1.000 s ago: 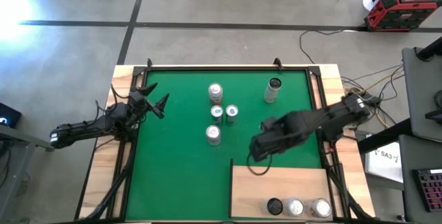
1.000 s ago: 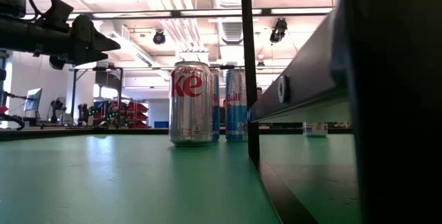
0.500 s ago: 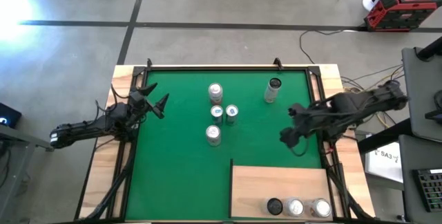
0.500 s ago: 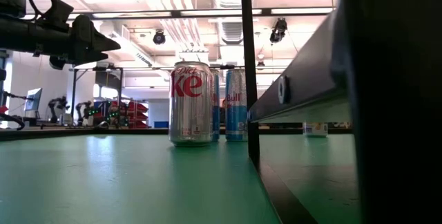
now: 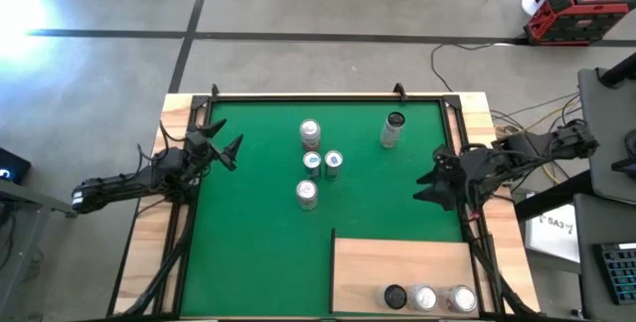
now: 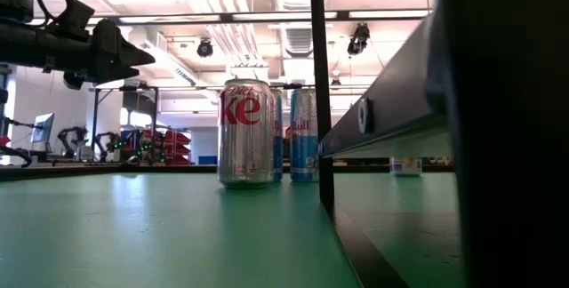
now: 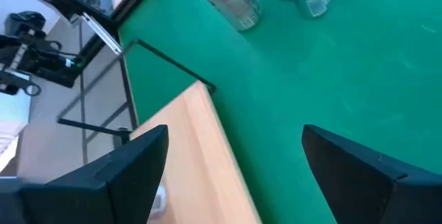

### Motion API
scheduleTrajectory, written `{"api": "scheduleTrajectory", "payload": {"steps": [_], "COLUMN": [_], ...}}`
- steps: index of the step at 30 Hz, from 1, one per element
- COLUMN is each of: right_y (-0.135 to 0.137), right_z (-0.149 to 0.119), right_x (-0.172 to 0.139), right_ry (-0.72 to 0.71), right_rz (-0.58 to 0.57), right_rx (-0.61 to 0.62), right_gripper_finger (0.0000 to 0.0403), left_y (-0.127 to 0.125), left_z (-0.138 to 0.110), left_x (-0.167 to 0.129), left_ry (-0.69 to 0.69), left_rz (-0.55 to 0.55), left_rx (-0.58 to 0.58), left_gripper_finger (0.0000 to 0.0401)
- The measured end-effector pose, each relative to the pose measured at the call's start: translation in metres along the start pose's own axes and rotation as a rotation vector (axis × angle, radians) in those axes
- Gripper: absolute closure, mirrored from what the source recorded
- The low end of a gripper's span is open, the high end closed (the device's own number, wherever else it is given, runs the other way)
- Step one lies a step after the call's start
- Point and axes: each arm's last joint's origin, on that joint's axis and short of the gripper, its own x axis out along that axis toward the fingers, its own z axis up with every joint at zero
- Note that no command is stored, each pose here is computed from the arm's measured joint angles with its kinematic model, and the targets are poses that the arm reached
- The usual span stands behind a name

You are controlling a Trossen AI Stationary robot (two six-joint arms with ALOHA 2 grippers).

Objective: Place canned beverage on shelf
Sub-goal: Put the right blue soda can on the shelf

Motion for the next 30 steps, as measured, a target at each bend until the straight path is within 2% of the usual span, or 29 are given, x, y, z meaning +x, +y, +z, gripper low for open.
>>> {"api": "scheduleTrajectory", "payload": {"steps": [4,6,10,16,23,27,30], "right_y": [-0.010,-0.011,-0.012,0.001,0.029,0.038,0.044], "right_z": [-0.007,-0.008,-0.007,0.000,0.028,0.047,0.063], "right_x": [0.000,0.002,0.021,0.046,0.079,0.104,0.119], "right_ry": [-0.037,-0.049,-0.073,-0.062,-0.076,-0.002,0.086], "right_rz": [0.051,0.036,-0.118,-0.206,-0.381,-0.517,-0.577], "right_rx": [0.023,0.075,0.206,0.169,0.177,0.182,0.200], "right_gripper_finger": [0.0081,0.0081,0.0081,0.0081,0.0080,0.0081,0.0081], "left_y": [0.000,0.000,0.000,0.000,0.000,0.000,0.000], "left_z": [0.000,0.000,0.000,0.000,0.000,0.000,0.000], "left_x": [0.000,0.000,0.000,0.000,0.000,0.000,0.000], "left_ry": [0.000,0.000,0.000,0.000,0.000,0.000,0.000], "left_rz": [0.000,0.000,0.000,0.000,0.000,0.000,0.000], "left_rx": [0.000,0.000,0.000,0.000,0.000,0.000,0.000], "left_gripper_finger": [0.0038,0.0038,0.0038,0.0038,0.0038,0.0038,0.0038]}}
